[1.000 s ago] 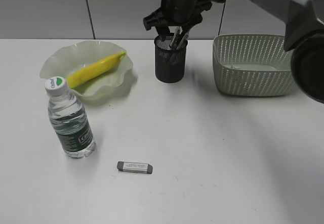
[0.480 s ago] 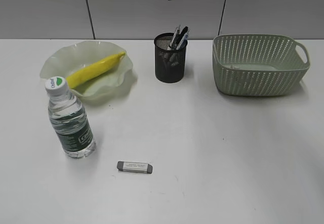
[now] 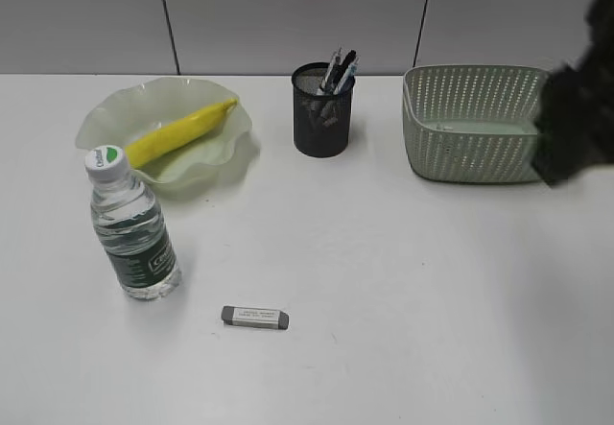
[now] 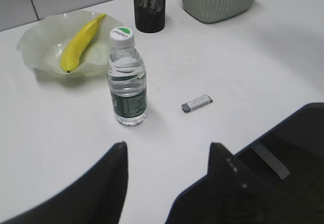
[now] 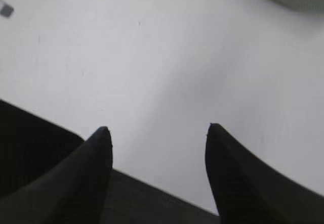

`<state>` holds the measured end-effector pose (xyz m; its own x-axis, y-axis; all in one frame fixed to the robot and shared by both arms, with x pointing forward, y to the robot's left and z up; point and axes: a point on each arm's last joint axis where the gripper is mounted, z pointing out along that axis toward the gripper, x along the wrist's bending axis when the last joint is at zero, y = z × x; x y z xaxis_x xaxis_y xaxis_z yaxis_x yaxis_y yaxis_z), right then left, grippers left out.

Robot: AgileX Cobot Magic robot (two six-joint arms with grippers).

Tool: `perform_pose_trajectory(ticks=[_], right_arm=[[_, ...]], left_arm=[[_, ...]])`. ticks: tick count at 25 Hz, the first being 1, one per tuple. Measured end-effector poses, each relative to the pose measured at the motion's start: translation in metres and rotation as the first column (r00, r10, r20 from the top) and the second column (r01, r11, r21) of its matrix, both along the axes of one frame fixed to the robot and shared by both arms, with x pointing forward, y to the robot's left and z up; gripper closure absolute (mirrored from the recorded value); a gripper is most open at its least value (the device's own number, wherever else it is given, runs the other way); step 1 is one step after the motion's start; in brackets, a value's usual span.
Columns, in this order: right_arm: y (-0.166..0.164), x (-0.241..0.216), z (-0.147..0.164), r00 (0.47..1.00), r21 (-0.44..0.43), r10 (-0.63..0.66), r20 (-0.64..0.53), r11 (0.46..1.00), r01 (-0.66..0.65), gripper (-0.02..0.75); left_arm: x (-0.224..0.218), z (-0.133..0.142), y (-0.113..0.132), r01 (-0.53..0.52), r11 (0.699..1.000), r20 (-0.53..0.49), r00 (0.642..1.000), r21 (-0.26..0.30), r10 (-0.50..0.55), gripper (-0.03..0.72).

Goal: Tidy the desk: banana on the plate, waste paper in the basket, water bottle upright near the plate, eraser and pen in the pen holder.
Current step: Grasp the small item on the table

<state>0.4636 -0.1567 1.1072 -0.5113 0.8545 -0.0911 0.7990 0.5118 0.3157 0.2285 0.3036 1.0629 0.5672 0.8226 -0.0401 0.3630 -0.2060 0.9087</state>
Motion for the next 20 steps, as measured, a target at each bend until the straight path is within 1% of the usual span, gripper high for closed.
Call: perform_pose_trajectory(ticks=[2, 3, 6, 7, 9, 11, 13, 14, 16, 18, 20], right_arm=[[-0.023, -0.034, -0.005, 1.000, 0.000, 0.000, 0.000, 1.000, 0.000, 0.274], [-0.033, -0.049, -0.012, 1.000, -0.008, 0.000, -0.012, 1.000, 0.000, 0.275], [-0.066, -0.097, -0.027, 1.000, 0.007, 0.000, 0.012, 1.000, 0.000, 0.283], [-0.077, -0.113, -0.033, 1.000, 0.020, -0.001, 0.032, 1.000, 0.000, 0.283], [-0.098, -0.144, -0.039, 0.994, 0.070, -0.003, 0.106, 0.998, -0.004, 0.283], [-0.114, -0.167, -0.049, 0.985, 0.114, -0.009, 0.170, 0.993, -0.010, 0.283], [-0.127, -0.187, -0.052, 0.960, 0.184, -0.020, 0.278, 0.982, -0.033, 0.283], [-0.135, -0.198, -0.050, 0.935, 0.233, -0.033, 0.352, 0.971, -0.053, 0.283], [-0.147, -0.217, -0.045, 0.859, 0.337, -0.078, 0.505, 0.935, -0.113, 0.283], [-0.153, -0.228, -0.047, 0.809, 0.388, -0.109, 0.577, 0.909, -0.154, 0.287], [-0.154, -0.230, -0.049, 0.801, 0.401, -0.114, 0.588, 0.901, -0.166, 0.295]], left_arm=[[0.000, 0.000, 0.000, 0.000, 1.000, 0.000, 1.000, 0.000, 0.000, 0.306], [0.000, 0.000, 0.000, 0.000, 1.000, 0.000, 1.000, 0.000, 0.000, 0.306], [0.000, 0.000, 0.000, 0.000, 1.000, 0.000, 1.000, 0.000, 0.000, 0.306], [0.000, 0.000, 0.000, 0.000, 1.000, 0.000, 1.000, 0.000, 0.000, 0.306], [0.000, 0.000, 0.000, 0.000, 1.000, 0.000, 1.000, 0.000, 0.000, 0.306], [0.000, 0.000, 0.000, 0.000, 1.000, 0.000, 1.000, 0.000, 0.000, 0.306], [0.000, 0.000, 0.000, -0.002, 1.000, 0.001, 1.000, 0.002, 0.002, 0.306], [0.001, 0.000, 0.000, -0.003, 1.000, 0.000, 1.000, 0.005, 0.003, 0.306], [0.004, 0.000, -0.001, -0.008, 1.000, -0.013, 1.000, 0.022, 0.008, 0.306], [0.011, 0.000, -0.005, -0.012, 0.998, -0.049, 0.999, 0.057, 0.015, 0.306], [0.021, 0.000, -0.012, -0.005, 0.996, -0.108, 0.994, 0.089, 0.015, 0.306]])
